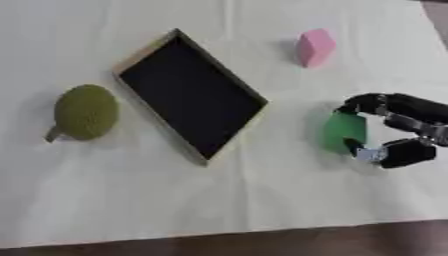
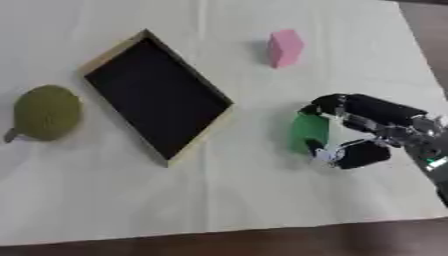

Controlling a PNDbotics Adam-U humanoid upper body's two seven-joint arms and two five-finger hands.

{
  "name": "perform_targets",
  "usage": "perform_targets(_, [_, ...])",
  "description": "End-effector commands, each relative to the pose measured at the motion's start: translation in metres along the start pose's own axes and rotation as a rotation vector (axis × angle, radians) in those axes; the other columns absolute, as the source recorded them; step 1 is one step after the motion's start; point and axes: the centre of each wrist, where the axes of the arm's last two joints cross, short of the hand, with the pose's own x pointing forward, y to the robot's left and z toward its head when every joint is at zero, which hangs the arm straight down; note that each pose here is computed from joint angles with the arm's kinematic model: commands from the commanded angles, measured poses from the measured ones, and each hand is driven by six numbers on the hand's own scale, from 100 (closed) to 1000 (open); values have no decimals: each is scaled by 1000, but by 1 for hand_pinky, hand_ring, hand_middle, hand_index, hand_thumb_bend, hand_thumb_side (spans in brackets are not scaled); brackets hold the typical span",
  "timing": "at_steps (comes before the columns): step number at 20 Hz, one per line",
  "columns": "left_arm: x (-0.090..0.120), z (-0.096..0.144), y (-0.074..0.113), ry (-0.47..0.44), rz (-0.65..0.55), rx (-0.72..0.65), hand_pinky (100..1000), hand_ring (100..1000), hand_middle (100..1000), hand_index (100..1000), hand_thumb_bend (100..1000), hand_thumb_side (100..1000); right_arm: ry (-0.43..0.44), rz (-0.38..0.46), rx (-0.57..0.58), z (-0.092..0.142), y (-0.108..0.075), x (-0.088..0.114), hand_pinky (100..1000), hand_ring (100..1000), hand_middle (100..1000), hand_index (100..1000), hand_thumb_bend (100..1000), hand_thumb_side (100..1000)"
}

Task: Pick up objects on the table and place them in the box.

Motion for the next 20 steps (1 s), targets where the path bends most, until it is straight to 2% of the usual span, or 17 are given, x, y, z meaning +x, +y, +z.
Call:
perform_targets(1, [6, -6, 2, -30, 2, -8, 686, 794, 791, 810, 100, 670, -9, 4, -34, 2, -10, 2, 970, 883, 452, 682, 100, 467])
perform_targets(2, [6, -6, 2, -30, 3, -8, 686, 794, 791, 810, 100, 671, -7, -1, -41, 2, -10, 2, 959, 845, 408, 630, 100, 427])
perform_targets(3, [6, -6, 1, -30, 3, -9, 686, 794, 791, 810, 100, 670, -4, -7, -46, 2, -10, 2, 959, 844, 404, 626, 100, 424])
perform_targets(6, [6, -7, 1, -30, 4, -9, 686, 794, 791, 809, 100, 672, -3, -34, -70, 1, -11, 2, 952, 807, 355, 572, 100, 290])
perform_targets(11, [6, -7, 1, -28, 4, -8, 686, 794, 792, 809, 100, 671, -18, -64, -126, 2, -19, 7, 947, 786, 342, 560, 100, 227])
perform_targets(12, [6, -7, 1, -28, 3, -8, 686, 794, 792, 809, 100, 671, -23, -69, -136, 3, -21, 8, 947, 786, 341, 561, 100, 187])
perform_targets(14, [6, -6, 1, -27, 3, -9, 686, 795, 792, 809, 100, 672, -40, -68, -163, 5, -31, 11, 946, 785, 343, 565, 100, 156])
perform_targets(20, [6, -6, 2, -27, -7, -27, 688, 795, 792, 809, 100, 662, -111, -18, -228, 13, -68, 27, 939, 776, 345, 570, 100, 145])
